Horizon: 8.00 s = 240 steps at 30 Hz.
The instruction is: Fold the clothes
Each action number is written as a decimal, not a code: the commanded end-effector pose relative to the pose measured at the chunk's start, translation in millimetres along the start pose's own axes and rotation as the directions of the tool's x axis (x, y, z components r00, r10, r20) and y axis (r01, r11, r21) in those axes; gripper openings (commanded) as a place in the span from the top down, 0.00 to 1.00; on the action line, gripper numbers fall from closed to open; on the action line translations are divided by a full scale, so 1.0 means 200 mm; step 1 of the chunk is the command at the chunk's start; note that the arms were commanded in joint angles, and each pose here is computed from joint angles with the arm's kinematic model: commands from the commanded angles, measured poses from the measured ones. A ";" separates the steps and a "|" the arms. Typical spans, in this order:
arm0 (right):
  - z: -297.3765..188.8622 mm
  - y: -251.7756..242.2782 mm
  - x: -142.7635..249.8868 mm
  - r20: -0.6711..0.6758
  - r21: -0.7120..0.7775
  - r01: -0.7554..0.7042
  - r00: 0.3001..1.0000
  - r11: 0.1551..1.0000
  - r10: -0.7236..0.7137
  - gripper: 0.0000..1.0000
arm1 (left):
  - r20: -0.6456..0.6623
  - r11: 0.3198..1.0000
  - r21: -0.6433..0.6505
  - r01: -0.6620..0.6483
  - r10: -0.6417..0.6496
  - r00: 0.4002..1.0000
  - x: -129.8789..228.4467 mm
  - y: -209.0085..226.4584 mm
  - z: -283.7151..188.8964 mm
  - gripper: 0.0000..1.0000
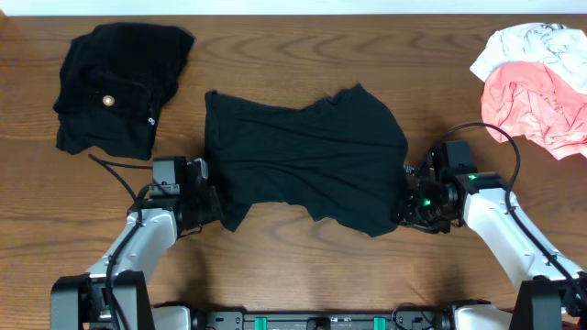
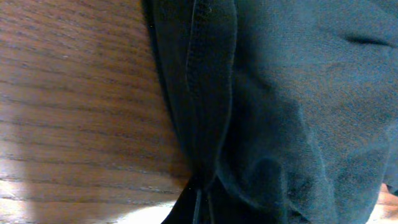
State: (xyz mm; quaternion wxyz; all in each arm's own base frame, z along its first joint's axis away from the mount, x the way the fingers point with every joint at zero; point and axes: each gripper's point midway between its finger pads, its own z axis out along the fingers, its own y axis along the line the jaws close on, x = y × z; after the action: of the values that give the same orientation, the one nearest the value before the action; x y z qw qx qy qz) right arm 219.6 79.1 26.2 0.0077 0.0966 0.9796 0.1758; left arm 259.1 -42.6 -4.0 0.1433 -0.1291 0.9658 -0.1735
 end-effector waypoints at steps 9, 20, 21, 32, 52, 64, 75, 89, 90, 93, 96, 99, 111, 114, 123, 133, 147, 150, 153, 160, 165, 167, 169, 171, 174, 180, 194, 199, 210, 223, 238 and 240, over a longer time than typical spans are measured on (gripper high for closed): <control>0.05 -0.15 0.02 0.033 0.126 -0.041 0.999 0.991 0.037 0.58 | -0.051 0.999 -0.031 0.016 -0.018 0.999 0.08 0.05 0.04 0.94; 0.10 -0.07 0.00 0.053 0.015 -0.024 0.998 1.000 0.023 0.60 | -0.044 0.999 -0.029 0.014 -0.015 0.999 0.07 0.05 0.04 0.94; 0.11 -0.07 0.00 0.054 0.007 -0.023 0.998 1.000 0.023 0.60 | -0.043 1.000 -0.028 0.014 -0.015 0.999 0.07 0.05 0.04 0.94; 0.13 -0.06 0.00 0.060 -0.016 -0.036 0.998 0.999 0.037 0.60 | -0.036 1.000 -0.024 0.015 -0.016 0.999 0.06 0.04 0.04 0.94; 0.13 0.02 -0.08 0.069 -0.065 -0.044 0.996 0.997 0.048 0.99 | -0.008 1.000 -0.015 0.016 -0.016 1.000 0.02 0.02 0.01 0.94; -0.25 0.06 -0.34 0.235 -0.103 -0.055 0.969 0.993 0.078 0.99 | 0.188 0.998 0.036 -0.053 0.046 0.981 -0.12 -0.11 -0.26 0.94; -0.35 0.08 -0.37 0.262 -0.110 -0.057 0.962 0.992 0.084 0.99 | 0.340 0.992 0.055 -0.111 0.085 0.936 -0.21 -0.20 -0.49 0.94; -0.45 -0.01 -0.40 0.292 -0.099 -0.112 0.947 0.989 0.137 0.99 | 0.290 0.997 -0.023 -0.069 0.073 0.954 -0.17 -0.13 -0.49 0.83; -0.45 -0.01 -0.40 0.293 -0.099 -0.112 0.946 0.989 0.136 0.99 | 0.265 0.998 -0.017 -0.065 0.067 0.962 -0.14 -0.13 -0.47 0.72; -0.45 -0.01 -0.40 0.296 -0.100 -0.110 0.945 0.989 0.136 0.99 | 0.167 0.998 0.026 -0.056 0.051 0.985 -0.05 -0.14 -0.40 0.60; -0.45 -0.01 -0.40 0.295 -0.100 -0.111 0.946 0.989 0.135 0.99 | 0.061 0.996 0.073 -0.047 0.042 0.997 0.04 -0.17 -0.32 0.56; -0.45 -0.01 -0.40 0.296 -0.096 -0.100 0.947 0.990 0.124 0.99 | -0.019 0.997 0.067 -0.048 0.050 0.999 0.11 -0.17 -0.27 0.56; -0.45 -0.01 -0.40 0.302 -0.093 -0.084 0.947 0.992 0.109 0.99 | -0.116 0.999 -0.030 -0.012 0.009 0.993 0.26 -0.08 -0.16 0.48; -0.46 0.00 -0.42 0.311 -0.095 -0.080 0.945 0.992 0.106 0.99 | -0.118 1.000 -0.031 0.005 -0.008 0.993 0.27 -0.08 -0.16 0.44; -0.46 0.00 -0.42 0.312 -0.095 -0.079 0.944 0.992 0.105 0.99 | -0.104 0.995 0.096 0.019 -0.008 0.995 0.30 -0.15 -0.09 0.38; -0.46 0.00 -0.42 0.315 -0.095 -0.078 0.943 0.992 0.105 0.99 | -0.075 0.984 0.180 0.005 0.008 0.997 0.27 -0.21 -0.08 0.27; -0.46 0.00 -0.43 0.324 -0.097 -0.074 0.941 0.993 0.101 0.99 | -0.172 0.977 0.207 0.050 -0.014 0.985 0.33 -0.21 0.02 0.22; -0.46 0.00 -0.43 0.323 -0.097 -0.074 0.941 0.993 0.102 0.99 | -0.180 0.978 0.203 0.054 -0.017 0.983 0.34 -0.21 0.03 0.27; -0.46 0.00 -0.43 0.324 -0.098 -0.074 0.941 0.992 0.102 0.99 | -0.180 0.978 0.203 0.054 -0.017 0.983 0.34 -0.21 0.03 0.45; -0.46 0.00 -0.43 0.325 -0.097 -0.073 0.940 0.993 0.101 0.99 | -0.176 0.977 0.205 0.051 -0.015 0.984 0.33 -0.21 0.03 0.94; -0.46 0.00 -0.43 0.324 -0.097 -0.073 0.941 0.993 0.101 0.99 | -0.136 0.975 0.222 0.032 -0.001 0.991 0.26 -0.25 0.00 0.94; -0.46 0.00 -0.43 0.323 -0.097 -0.074 0.941 0.993 0.102 0.99 | -0.089 0.971 0.241 0.007 0.015 0.996 0.18 -0.29 -0.04 0.94; -0.46 0.00 -0.43 0.322 -0.097 -0.075 0.941 0.993 0.102 0.99 | -0.034 0.965 0.261 -0.023 0.033 0.999 0.10 -0.34 -0.09 0.94; -0.46 0.00 -0.43 0.320 -0.096 -0.076 0.942 0.992 0.103 0.99 | 0.026 0.958 0.281 -0.057 0.052 0.998 0.02 -0.39 -0.14 0.94; -0.46 0.00 -0.42 0.318 -0.096 -0.076 0.943 0.992 0.103 0.99 | 0.114 0.948 0.299 -0.105 0.073 0.991 -0.10 -0.46 -0.24 0.94; -0.45 -0.01 -0.41 0.307 -0.093 -0.081 0.946 0.992 0.106 0.99 | 0.220 0.955 0.263 -0.136 0.078 0.972 -0.28 -0.50 -0.33 0.94; -0.46 -0.05 -0.44 0.333 -0.061 -0.139 0.931 0.988 0.152 0.99 | 0.329 0.979 0.172 -0.106 0.044 0.943 -0.49 -0.46 -0.32 0.94; -0.48 -0.04 -0.49 0.367 -0.103 -0.196 0.904 0.975 0.220 0.99 | 0.350 0.980 0.168 -0.111 0.047 0.936 -0.51 -0.46 -0.33 0.94; -0.51 -0.02 -0.55 0.411 -0.132 -0.202 0.880 0.971 0.239 0.60 | 0.344 0.981 0.159 -0.106 0.046 0.938 -0.50 -0.45 -0.33 0.94; -0.57 0.09 -0.41 0.418 0.010 0.166 0.895 0.986 -0.155 0.55 | 0.326 0.983 0.149 -0.108 0.054 0.944 -0.48 -0.44 -0.32 0.94; -0.25 0.07 0.03 0.142 0.271 0.281 0.934 0.921 -0.327 0.59 | 0.327 0.983 0.149 -0.108 0.054 0.943 -0.48 -0.44 -0.32 0.94; -0.21 0.05 0.05 0.135 0.284 0.272 0.938 0.920 -0.319 0.59 | 0.327 0.983 0.149 -0.108 0.054 0.944 -0.48 -0.44 -0.32 0.94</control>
State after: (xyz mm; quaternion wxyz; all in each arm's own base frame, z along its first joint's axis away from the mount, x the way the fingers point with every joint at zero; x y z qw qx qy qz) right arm 213.1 86.3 79.3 0.1089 -0.0700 0.9889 0.0732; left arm 338.2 -75.8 99.8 0.3045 -0.1039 0.9190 -0.2279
